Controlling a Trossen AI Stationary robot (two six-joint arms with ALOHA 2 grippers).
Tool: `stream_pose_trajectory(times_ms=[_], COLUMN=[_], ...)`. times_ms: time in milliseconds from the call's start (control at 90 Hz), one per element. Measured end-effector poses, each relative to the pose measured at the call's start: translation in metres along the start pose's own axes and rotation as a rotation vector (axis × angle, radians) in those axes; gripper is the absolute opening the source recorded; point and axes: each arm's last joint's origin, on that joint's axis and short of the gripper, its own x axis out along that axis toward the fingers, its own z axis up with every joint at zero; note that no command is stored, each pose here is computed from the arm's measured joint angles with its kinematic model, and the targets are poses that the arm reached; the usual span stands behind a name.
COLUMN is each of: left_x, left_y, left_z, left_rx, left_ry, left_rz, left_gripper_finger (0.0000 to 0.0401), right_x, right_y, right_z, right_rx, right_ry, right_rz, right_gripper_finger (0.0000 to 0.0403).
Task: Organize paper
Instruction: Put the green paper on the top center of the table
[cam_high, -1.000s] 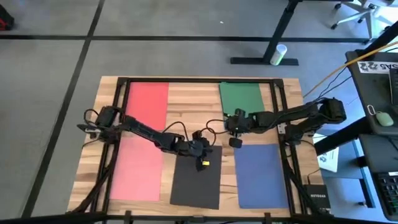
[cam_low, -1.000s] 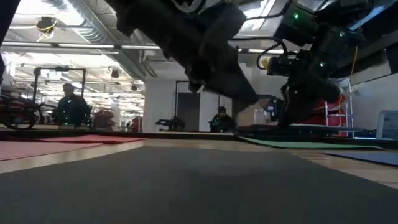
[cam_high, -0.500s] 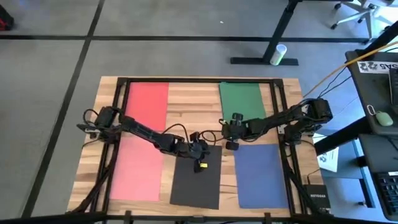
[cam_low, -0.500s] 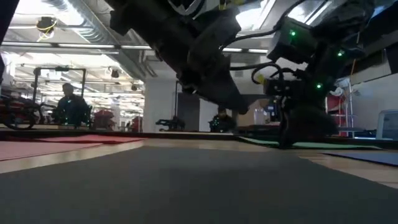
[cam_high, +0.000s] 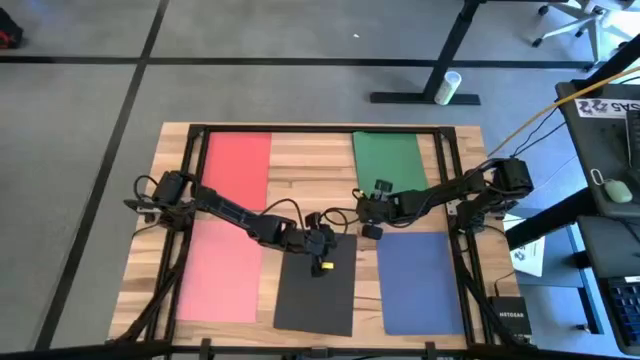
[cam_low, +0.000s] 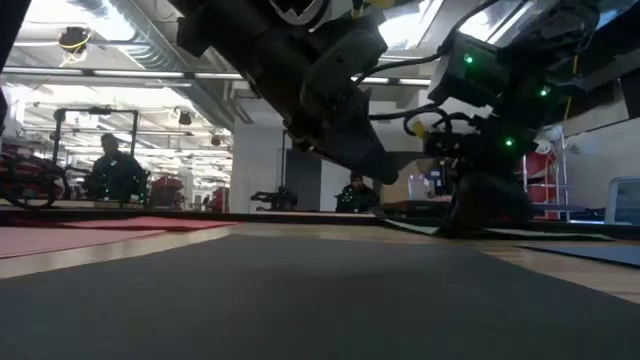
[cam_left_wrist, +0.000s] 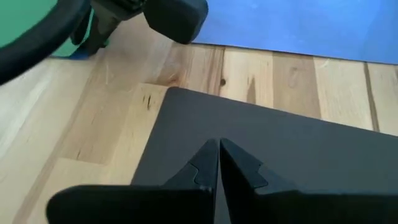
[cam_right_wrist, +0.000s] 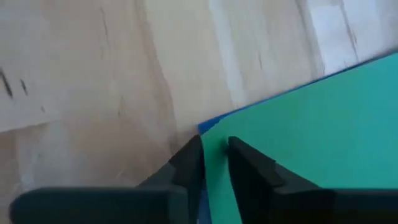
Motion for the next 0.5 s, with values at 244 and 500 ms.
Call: stream_pose_trajectory(times_ms=[244,500], left_x=[0.000,0.000], left_y=[0.000,0.000], left_z=[0.000,-0.001], left_rx=[0.000,0.002], left_ry=[0.001,0.005], left_rz=[0.000,0.001], left_gripper_finger=[0.0000,0.0000], right_x=[-0.002,-0.008], right_y=[0.001,0.004], right_z=[0.004,0.017], right_rx=[0.003,0.011], right_ry=[0.005,0.009], right_rz=[0.056,0.167], right_gripper_finger=[0.0030,0.0049])
